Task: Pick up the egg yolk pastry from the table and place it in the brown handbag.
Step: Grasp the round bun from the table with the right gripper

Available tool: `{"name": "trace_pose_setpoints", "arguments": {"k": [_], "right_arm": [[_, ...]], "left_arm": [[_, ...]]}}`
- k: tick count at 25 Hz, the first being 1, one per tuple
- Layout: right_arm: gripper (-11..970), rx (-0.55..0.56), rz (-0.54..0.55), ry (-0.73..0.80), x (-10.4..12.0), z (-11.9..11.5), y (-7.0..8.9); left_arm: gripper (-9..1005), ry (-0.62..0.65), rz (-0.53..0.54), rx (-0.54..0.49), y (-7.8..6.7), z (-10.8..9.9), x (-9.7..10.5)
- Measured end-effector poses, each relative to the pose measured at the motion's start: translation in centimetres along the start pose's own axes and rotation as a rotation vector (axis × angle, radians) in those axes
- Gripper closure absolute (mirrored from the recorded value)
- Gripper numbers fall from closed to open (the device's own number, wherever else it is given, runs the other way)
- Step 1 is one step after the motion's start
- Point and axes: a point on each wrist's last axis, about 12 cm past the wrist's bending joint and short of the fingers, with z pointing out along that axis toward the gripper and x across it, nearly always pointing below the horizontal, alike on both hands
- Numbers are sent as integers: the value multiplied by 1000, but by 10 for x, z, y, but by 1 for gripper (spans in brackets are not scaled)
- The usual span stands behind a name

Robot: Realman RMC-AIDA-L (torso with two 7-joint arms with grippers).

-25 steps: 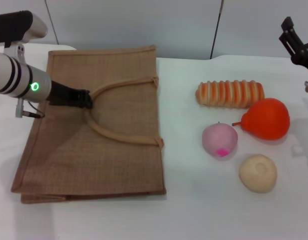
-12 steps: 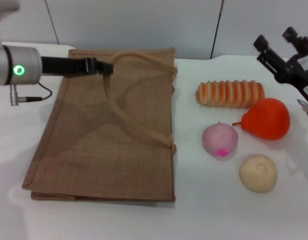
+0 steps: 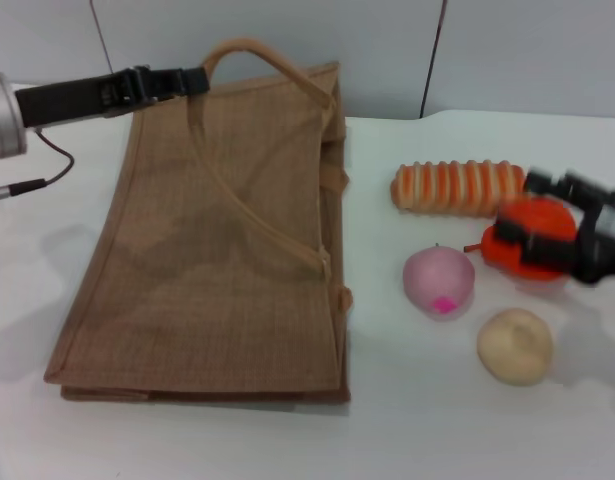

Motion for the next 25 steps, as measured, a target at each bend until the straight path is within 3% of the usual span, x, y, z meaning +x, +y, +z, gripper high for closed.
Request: {"name": "trace_pose_setpoints", "arguments": {"k": [10,25], "right_arm": [[77,-129,10,255,19,-4,12],[78,-158,-60,297,22,3,12]], "left_arm": [[883,-66,20,120,-11,-10,6],[882,-75,35,153,-15,-8,6]]}}
